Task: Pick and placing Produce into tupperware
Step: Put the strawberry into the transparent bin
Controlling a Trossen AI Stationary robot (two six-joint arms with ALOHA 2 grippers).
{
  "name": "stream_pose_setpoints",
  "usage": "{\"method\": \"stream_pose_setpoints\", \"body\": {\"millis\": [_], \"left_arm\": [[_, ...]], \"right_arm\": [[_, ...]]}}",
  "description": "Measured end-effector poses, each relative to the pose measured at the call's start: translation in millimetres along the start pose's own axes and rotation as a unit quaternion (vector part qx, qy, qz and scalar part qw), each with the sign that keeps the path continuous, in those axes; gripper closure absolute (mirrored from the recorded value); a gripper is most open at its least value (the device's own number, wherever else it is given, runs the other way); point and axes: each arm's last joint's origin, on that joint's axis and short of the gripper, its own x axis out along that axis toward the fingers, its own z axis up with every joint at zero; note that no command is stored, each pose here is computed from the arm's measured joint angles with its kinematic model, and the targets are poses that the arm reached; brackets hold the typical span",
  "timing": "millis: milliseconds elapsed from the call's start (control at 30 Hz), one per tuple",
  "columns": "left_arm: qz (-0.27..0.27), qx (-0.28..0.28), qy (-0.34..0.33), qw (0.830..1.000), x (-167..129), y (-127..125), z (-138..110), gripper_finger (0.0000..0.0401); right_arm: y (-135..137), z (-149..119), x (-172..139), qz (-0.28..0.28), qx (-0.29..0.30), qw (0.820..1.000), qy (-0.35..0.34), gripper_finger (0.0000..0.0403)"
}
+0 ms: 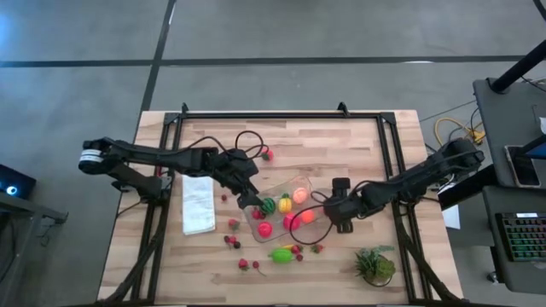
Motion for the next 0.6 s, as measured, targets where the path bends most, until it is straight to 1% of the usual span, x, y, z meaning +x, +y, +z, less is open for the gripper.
{"method": "stream_pose_setpoints", "body": {"millis": [133, 300, 433, 600], "left_arm": [[-0.007, -0.001, -0.010, 1.000, 1.4, 2.6, -2.6, 0.0107], [-0.006, -0.010, -0.008, 1.000, 2.2, 3.9, -3.9, 0.0107], [-0.005, -0.010, -0.008, 1.000, 2.3, 4.8, -4.0, 0.0107], [-0.004, -0.009, -0.008, 1.000, 2.2, 5.7, -4.0, 0.0107]], "right_arm": [[2.8, -6.6, 7.7, 0.030, 0.002, 1.000, 0.000, 0.0170], [3.4, -5.7, 9.4, 0.030, 0.030, 0.999, -0.014, 0.0170], [4.7, -6.0, 14.2, 0.030, 0.036, 0.998, -0.030, 0.0170], [7.3, -12.7, 26.6, 0.028, 0.035, 0.999, -0.022, 0.0170]]}}
